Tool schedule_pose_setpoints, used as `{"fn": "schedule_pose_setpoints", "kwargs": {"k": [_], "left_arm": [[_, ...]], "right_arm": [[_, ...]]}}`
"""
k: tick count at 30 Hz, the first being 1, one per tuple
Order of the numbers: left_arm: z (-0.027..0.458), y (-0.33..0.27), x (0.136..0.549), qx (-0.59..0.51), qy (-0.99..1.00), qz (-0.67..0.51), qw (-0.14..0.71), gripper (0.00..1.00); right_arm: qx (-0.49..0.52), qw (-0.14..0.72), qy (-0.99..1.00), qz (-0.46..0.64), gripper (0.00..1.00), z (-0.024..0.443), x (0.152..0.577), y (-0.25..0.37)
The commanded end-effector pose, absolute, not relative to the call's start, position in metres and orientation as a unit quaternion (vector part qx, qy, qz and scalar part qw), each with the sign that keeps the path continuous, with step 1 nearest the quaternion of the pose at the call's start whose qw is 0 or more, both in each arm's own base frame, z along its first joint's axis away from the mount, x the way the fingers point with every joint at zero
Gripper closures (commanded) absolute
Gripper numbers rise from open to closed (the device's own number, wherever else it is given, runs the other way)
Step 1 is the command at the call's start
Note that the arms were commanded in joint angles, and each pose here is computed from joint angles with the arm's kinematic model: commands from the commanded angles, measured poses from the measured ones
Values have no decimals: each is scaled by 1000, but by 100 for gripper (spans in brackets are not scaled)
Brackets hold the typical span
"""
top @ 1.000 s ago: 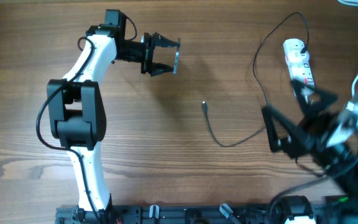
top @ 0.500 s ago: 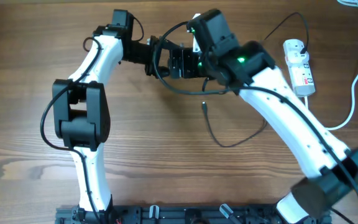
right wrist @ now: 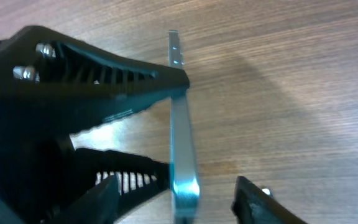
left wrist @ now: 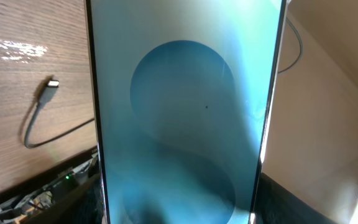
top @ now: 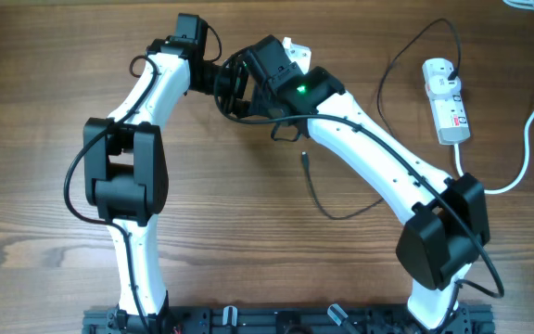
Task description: Plug charger to phone and switch on socket
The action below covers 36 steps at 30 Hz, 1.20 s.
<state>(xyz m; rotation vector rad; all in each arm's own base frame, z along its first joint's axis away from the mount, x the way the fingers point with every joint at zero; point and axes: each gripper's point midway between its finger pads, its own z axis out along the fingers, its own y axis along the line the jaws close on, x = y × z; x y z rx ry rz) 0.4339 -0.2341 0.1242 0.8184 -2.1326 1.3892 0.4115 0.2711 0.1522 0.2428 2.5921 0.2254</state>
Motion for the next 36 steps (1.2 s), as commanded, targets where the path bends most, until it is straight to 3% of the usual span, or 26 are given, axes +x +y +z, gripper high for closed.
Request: {"fn": "schedule_pose_setpoints", "kwargs": {"k": [1,5,9,16,30,36], "left_arm": [[155,-237,430,275,-762,537,236,35],[158,-238,429,271,-757,544,241,35],[158,-238,429,270,-757,544,240,34],[158,-238,429,270,-757,544,240,34],[159,-238,429,269,-756,545,241,34],[159,-238,430,269,-757,546,238,28]], "right_arm": [[93,273,954,81,48,154,420,271],[91,277,954,73,50,150,423,270],[88,290,950,74,65,153,429,270],[94,295,948,77,69,155,435,266],[92,293,948,85,96,155,434,270],[144,283,942,109,96,155,433,272]]}}
